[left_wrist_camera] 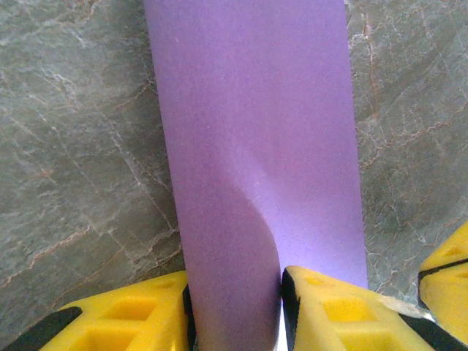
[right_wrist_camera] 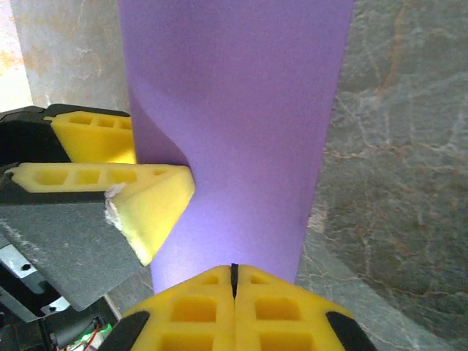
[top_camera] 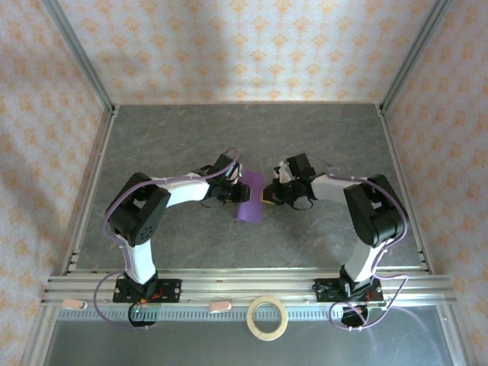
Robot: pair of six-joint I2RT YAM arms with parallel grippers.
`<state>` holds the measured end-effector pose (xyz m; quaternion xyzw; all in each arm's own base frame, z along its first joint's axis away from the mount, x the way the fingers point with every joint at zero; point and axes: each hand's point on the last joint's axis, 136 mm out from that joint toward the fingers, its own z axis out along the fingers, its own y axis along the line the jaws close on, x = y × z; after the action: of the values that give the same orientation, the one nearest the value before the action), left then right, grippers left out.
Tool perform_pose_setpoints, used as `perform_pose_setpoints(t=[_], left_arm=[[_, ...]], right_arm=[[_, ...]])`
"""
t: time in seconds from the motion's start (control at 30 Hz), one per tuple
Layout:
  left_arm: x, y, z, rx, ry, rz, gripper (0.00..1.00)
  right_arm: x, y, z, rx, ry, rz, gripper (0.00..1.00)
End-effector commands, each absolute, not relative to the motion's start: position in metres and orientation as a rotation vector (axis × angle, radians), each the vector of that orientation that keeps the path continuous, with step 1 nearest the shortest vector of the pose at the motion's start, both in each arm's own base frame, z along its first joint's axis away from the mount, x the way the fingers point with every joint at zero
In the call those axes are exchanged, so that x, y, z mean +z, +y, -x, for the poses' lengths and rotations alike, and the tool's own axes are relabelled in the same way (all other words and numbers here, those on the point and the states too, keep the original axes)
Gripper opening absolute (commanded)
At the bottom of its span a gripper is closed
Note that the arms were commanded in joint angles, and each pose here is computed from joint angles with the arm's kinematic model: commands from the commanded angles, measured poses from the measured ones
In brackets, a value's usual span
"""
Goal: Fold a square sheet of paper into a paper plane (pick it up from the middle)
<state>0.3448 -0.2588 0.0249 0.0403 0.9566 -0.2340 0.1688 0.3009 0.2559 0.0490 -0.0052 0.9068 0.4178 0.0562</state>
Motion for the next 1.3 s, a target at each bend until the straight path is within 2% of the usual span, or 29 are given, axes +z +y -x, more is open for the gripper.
perform_pose_setpoints(t=[0.0,0.5,0.73,0.93,1.27], left_arm=[[0.01,-0.247,-0.345,-0.563,2.766,-0.111,0.41],[0.009,-0.244,-0.346,-0.532,2.775,-0.112,0.43],[0.005,-0.24,-0.347,-0.488,2.787,-0.101,0.47],[0.003,-0.234,-0.348,-0.438,2.796,-0.091,0.36],[0.004,-0.234,-0.347,-0.435,2.798,-0.132,0.4]], right_arm=[[0.052,0.259,-0.308,1.287,2.742,0.009,0.05],[0.061,0.202,-0.346,1.119,2.594,-0.389,0.07],[0.059,0.198,-0.341,1.118,2.597,-0.392,0.08],[0.056,0.197,-0.338,1.12,2.604,-0.39,0.08],[0.054,0.201,-0.336,1.153,2.612,-0.385,0.08]])
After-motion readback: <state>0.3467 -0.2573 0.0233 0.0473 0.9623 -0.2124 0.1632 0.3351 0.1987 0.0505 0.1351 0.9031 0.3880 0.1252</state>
